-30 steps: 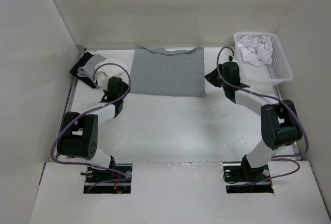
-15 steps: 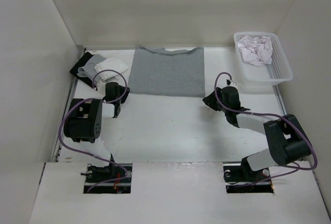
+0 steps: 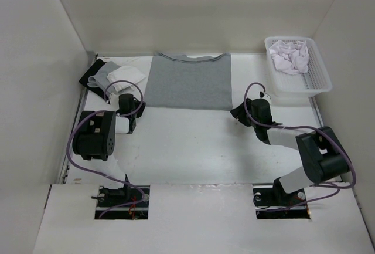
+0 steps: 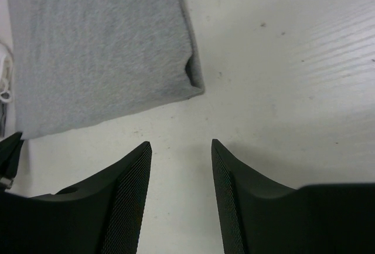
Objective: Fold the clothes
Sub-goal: Fold the tank top
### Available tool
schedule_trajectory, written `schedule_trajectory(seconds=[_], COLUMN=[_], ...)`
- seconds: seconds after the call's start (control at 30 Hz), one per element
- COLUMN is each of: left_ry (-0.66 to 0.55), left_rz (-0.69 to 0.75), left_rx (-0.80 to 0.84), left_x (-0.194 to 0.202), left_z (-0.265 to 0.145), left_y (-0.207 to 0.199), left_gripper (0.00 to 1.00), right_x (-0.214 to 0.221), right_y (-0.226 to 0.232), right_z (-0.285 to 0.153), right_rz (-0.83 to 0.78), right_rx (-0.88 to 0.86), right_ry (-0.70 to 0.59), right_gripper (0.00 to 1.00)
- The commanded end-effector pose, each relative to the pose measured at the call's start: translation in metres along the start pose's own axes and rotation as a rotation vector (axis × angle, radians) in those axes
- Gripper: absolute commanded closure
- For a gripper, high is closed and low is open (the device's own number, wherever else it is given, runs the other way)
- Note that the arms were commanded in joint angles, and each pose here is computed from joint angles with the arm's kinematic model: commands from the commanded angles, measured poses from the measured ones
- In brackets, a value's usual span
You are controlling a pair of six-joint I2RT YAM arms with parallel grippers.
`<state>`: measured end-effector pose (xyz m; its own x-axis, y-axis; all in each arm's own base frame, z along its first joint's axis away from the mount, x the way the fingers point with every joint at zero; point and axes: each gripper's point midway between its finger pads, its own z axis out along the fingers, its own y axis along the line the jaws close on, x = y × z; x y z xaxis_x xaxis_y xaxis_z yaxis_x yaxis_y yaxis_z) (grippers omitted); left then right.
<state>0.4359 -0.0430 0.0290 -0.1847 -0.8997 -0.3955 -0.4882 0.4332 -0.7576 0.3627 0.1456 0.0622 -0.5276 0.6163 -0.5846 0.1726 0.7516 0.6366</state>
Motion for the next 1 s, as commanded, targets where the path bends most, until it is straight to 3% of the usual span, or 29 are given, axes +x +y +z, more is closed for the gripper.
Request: schedule_trajectory(seconds=[0.0, 0.23, 0.4, 0.97], left_ry=[-0.029, -0.006, -0.007, -0.015], left_rz=[0.004, 0.003, 0.000, -0.007], left_rx=[0.043, 0.028, 0.016, 0.047], left_x=[-0.009, -0.003, -0.004, -0.007], left_z=[-0.017, -0.018, -0.018, -0.015], left_y=[-0.011, 0.002, 0.008, -0.004], left_gripper=[0.97, 0.97, 0.97, 0.99], right_x=[-0.017, -0.018, -0.016, -0.021], right_y=[-0.002, 0.004, -0.003, 0.000], right_z=[0.011, 0.038, 0.055, 0.074], right_rz=[0.037, 0.099, 0.177, 0.250], right_rx=[0.044, 0.044, 0.081, 0.063], right_ry=[-0.053, -0.032, -0.030, -0.057], right_gripper=[0.49, 0.49, 0.55, 1.00])
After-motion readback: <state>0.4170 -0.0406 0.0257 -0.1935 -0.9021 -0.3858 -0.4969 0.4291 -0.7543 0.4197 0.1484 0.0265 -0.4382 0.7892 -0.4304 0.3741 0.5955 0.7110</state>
